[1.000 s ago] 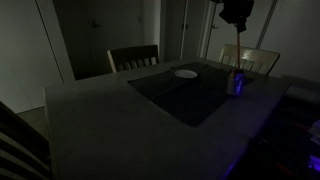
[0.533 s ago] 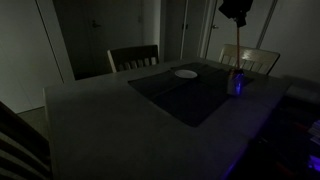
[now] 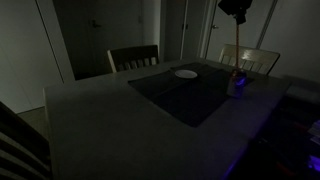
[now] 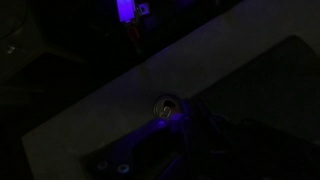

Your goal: Remove the straw from the can and put it on the table

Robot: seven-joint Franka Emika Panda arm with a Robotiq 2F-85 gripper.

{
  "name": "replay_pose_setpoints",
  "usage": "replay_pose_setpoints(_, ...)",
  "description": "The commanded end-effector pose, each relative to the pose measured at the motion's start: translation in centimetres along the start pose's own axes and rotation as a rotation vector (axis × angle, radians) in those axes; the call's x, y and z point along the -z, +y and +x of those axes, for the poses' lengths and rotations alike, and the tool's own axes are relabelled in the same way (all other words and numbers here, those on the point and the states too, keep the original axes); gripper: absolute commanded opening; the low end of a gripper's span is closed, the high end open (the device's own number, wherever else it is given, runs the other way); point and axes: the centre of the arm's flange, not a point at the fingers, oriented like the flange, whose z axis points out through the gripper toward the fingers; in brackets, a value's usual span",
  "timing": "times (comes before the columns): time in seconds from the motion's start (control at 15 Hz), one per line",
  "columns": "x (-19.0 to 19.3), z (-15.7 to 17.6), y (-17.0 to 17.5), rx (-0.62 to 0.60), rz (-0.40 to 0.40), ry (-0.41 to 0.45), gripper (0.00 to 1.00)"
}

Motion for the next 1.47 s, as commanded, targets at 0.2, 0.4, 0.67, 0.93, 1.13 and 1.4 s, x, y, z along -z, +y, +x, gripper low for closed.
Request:
replay_pose_setpoints(0.2,1.7,-1.8,0.9,0.001,0.047,-0.017,0.02)
replay_pose_setpoints(0.4,2.2,-2.1,1.2,0.001,0.054,0.0,0.02)
replay_pose_setpoints(0.67,2.9,-2.2,1.4,0.0,0.065,0.016,0.02)
replay_pose_setpoints(0.93,4.1,-2.7,0.5,0.047,0.145,0.046,0.02)
replay_pose_setpoints(1.13,4.8,-2.6,-1.0,0.099,0.196,0.095,0.02)
replay_pose_setpoints(1.4,4.4,-1.6,-5.2,0.169,0.214,0.253,0.02)
